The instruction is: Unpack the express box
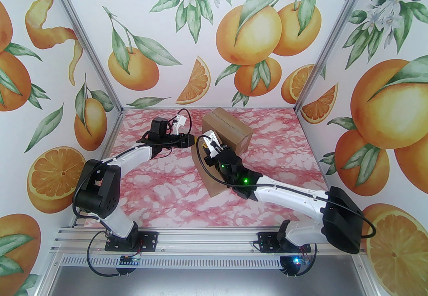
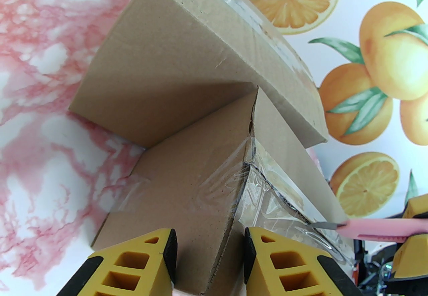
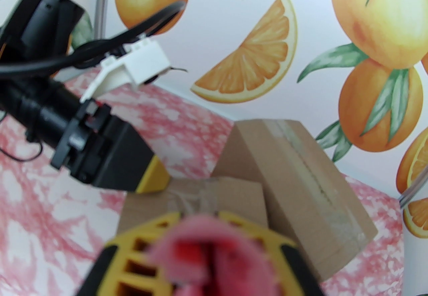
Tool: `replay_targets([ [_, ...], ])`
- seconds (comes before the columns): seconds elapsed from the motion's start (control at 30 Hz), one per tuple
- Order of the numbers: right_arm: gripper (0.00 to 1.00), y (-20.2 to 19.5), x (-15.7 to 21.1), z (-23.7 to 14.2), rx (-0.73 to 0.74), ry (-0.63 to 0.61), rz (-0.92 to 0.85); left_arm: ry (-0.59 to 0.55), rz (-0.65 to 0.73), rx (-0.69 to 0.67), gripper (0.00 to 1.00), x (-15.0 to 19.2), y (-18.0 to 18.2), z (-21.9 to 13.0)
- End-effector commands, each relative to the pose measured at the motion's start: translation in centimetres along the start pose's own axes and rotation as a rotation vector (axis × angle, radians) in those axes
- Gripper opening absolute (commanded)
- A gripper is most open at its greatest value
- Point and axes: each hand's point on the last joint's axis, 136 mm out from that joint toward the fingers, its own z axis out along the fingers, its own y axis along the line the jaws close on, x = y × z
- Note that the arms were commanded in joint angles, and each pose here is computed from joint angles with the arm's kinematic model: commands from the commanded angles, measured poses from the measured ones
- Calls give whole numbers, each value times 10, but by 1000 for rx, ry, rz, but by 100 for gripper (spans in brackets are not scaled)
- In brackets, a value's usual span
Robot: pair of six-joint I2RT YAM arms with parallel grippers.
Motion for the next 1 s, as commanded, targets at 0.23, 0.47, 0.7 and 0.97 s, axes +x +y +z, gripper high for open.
replay_targets([
  [0.23, 0, -4, 8, -27, 33, 42, -42, 114, -131, -238, 36, 54, 59, 3],
  [0.47, 0, -7, 12, -39, 48, 52, -44, 112, -124, -247, 36, 55, 58, 3],
  [0.7, 0, -10, 21, -50, 44, 65, -49, 119, -115, -243, 36, 56, 56, 7],
  [0.97, 0, -14, 24, -62, 24, 69, -49, 119, -105, -250, 35, 55, 55, 7],
])
